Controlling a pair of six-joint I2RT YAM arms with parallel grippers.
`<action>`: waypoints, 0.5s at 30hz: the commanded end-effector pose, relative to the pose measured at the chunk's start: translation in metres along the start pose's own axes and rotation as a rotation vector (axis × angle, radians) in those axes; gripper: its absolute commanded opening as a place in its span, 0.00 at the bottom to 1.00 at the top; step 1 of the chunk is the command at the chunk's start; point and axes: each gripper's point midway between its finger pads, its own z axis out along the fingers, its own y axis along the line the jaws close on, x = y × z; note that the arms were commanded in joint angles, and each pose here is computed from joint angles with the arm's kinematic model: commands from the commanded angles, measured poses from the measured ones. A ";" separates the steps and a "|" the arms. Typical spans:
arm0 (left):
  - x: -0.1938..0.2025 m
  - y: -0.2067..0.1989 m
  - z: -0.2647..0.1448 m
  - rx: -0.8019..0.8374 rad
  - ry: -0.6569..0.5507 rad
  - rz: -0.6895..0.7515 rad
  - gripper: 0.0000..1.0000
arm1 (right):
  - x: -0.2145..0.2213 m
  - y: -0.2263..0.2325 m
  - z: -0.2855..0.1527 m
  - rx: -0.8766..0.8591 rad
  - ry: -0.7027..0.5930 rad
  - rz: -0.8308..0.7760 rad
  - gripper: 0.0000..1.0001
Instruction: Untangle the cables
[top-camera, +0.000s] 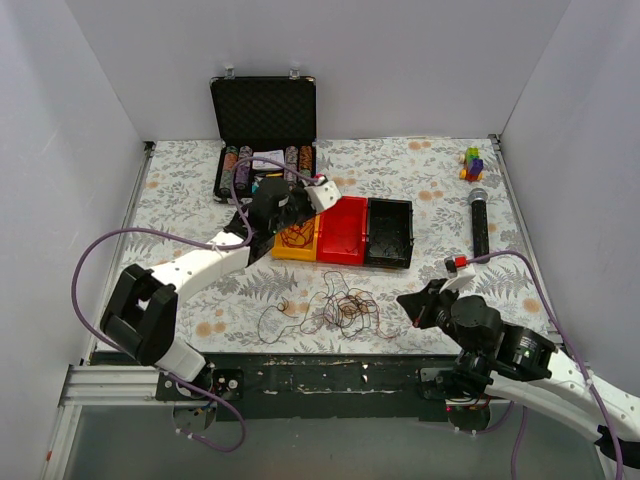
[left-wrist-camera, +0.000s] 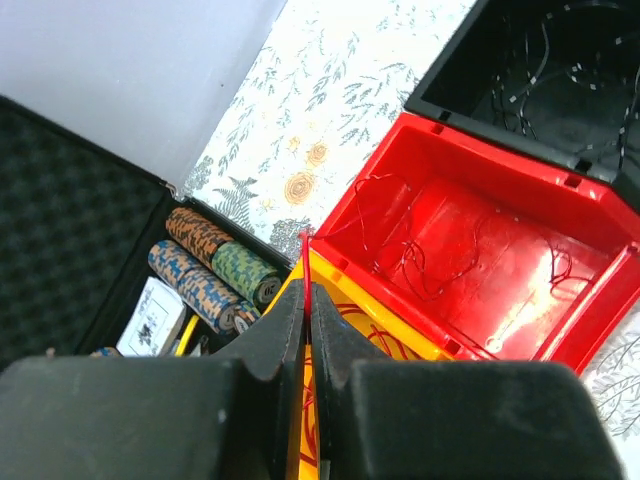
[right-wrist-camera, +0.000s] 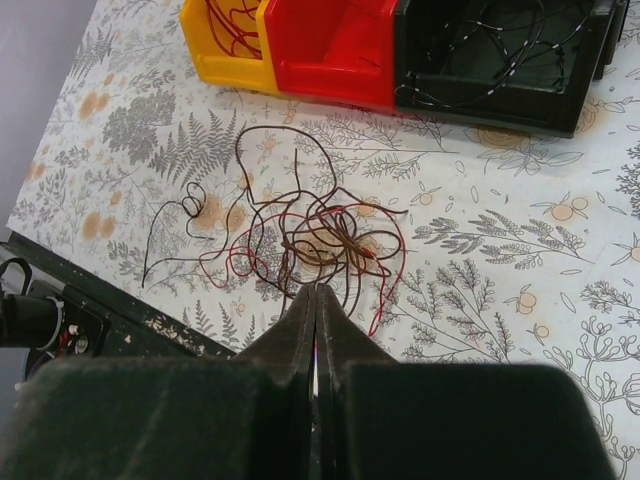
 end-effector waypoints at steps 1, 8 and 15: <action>0.006 0.014 -0.005 -0.057 0.026 -0.266 0.00 | -0.015 0.003 -0.005 -0.005 -0.048 0.029 0.01; 0.070 0.031 -0.025 -0.157 0.161 -0.478 0.00 | -0.010 0.001 -0.005 -0.006 -0.042 0.035 0.01; 0.111 0.061 -0.044 -0.285 0.230 -0.850 0.00 | -0.005 0.002 0.000 -0.005 -0.026 0.032 0.01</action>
